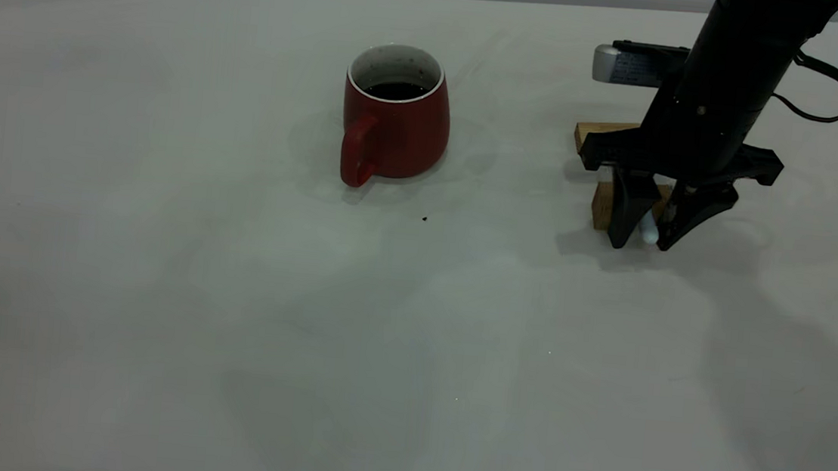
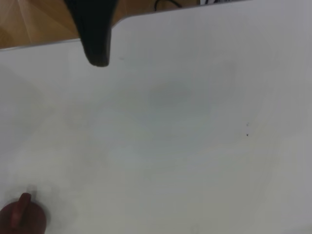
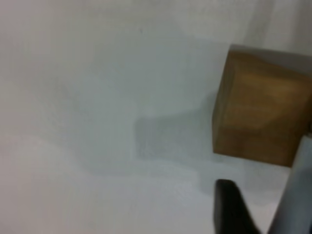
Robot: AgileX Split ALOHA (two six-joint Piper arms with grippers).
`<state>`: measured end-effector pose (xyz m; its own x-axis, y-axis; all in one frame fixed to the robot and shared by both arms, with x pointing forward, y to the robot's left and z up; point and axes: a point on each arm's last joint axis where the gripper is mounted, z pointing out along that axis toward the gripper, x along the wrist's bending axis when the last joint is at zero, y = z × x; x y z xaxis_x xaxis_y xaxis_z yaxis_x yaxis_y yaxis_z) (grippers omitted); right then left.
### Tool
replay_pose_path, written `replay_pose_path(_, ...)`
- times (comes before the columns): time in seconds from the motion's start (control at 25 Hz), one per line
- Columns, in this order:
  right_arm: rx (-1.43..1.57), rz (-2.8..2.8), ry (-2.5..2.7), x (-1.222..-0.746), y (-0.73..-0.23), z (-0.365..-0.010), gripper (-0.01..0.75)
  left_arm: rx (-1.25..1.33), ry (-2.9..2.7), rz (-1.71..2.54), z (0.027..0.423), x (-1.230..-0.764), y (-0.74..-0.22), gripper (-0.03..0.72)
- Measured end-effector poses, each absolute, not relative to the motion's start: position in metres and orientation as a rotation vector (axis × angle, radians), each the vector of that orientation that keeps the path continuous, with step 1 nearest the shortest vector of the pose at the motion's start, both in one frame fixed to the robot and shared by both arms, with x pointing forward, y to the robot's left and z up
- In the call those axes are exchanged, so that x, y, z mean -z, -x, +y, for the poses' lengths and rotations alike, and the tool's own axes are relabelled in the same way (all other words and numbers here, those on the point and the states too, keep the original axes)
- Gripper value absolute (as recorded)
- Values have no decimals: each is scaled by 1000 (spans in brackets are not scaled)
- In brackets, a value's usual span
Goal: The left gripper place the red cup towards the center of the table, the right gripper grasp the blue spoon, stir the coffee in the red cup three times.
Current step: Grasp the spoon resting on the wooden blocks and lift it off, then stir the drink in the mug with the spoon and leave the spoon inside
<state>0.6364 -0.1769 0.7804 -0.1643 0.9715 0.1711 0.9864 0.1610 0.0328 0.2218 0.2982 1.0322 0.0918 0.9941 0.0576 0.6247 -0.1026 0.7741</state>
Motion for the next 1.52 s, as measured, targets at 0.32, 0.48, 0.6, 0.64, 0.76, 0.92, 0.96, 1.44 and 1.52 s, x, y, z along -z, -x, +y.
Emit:
replay_pose_path(0.32, 173, -2297, 1931, -790, -634, -177, 134, -820, -1794, 1590, 298, -1032, -222, 551)
replay_pose_path(0.48, 151, -2265, 1887, -827, -629, -174, 134, -820, -1794, 1590, 298, -1032, -222, 551)
replay_pose_path(0.6, 254, -2159, 1877, -864, -626, -166, 134, -820, -1794, 1590, 298, -1032, -222, 551)
replay_pose_path(0.64, 329, -2102, 1874, -875, -626, -160, 134, -820, -1794, 1590, 298, -1032, -222, 551)
replay_pose_path(0.76, 557, -1889, 1838, -894, -629, -142, 134, -820, -1794, 1590, 298, -1032, -222, 551)
replay_pose_path(0.92, 734, -1587, 1759, -898, -631, -120, 134, -820, -1794, 1590, 298, -1032, -222, 551)
replay_pose_path(0.96, 744, -1525, 1740, -895, -631, -114, 134, -820, -1794, 1590, 298, -1032, -222, 551)
replay_pose_path(1.44, 683, -643, 1691, -902, -642, -85, 134, -820, -1794, 1590, 298, -1032, -222, 551)
replay_pose_path(1.52, 576, -498, 1716, -903, -642, -85, 134, -820, -1794, 1590, 298, -1032, -222, 551)
